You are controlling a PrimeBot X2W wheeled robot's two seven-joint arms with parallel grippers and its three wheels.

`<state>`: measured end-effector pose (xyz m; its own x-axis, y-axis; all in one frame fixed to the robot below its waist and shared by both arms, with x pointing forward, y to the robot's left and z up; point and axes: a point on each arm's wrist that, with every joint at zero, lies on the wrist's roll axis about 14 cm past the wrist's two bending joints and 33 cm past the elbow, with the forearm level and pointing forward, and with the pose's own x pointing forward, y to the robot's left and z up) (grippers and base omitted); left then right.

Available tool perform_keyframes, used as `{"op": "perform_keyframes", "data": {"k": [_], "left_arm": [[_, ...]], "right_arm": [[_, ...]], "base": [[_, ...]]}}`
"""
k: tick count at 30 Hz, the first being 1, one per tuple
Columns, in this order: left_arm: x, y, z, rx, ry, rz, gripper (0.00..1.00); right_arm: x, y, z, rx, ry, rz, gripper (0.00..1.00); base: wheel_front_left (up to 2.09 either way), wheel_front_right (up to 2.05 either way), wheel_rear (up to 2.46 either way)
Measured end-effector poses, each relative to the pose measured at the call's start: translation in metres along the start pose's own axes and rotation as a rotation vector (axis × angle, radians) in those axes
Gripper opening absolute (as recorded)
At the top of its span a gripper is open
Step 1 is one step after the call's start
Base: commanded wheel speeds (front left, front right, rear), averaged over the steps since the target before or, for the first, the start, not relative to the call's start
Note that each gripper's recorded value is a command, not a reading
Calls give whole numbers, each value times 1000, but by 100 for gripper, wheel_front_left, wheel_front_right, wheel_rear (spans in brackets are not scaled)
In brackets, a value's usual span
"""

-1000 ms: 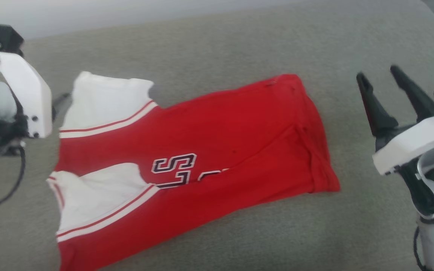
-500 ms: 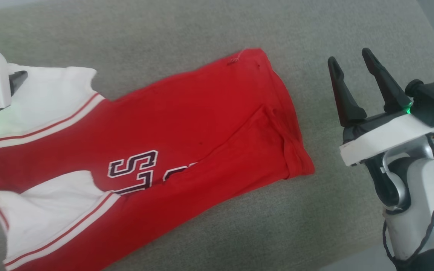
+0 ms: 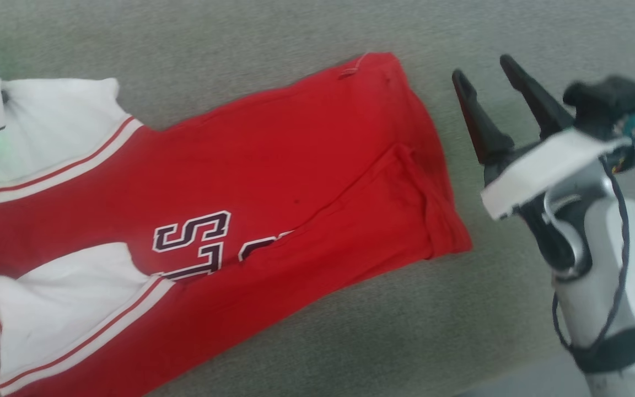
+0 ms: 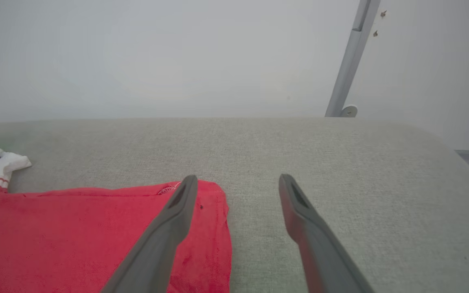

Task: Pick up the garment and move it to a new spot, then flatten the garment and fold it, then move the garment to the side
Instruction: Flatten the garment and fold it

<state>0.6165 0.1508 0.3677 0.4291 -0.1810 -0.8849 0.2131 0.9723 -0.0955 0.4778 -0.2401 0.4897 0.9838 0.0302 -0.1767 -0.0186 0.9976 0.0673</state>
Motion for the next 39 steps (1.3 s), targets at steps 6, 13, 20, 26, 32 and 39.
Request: {"op": "perform_keyframes", "data": {"k": [6, 13, 20, 26, 32, 39], "left_arm": [[-1, -1, 1, -6, -12, -18, 0], [-5, 0, 4, -12, -44, -29, 0], [-6, 3, 3, -10, -59, -27, 0], [-6, 5, 2, -17, -72, -29, 0], [-17, 6, 2, -17, -97, -25, 0], [-47, 10, 8, -1, -120, -10, 0]], "right_arm": [[34, 9, -11, -16, 126, 55, 100], [66, 24, -50, -41, 375, 119, 100], [76, 36, -91, -58, 638, 158, 100], [80, 43, -102, -85, 785, 181, 27], [81, 49, -95, -108, 791, 210, 0], [79, 40, -73, -136, 706, 212, 0]], "base": [[0, 0, 0], [0, 0, 0], [0, 0, 0], [0, 0, 0], [0, 0, 0], [0, 0, 0]]}}
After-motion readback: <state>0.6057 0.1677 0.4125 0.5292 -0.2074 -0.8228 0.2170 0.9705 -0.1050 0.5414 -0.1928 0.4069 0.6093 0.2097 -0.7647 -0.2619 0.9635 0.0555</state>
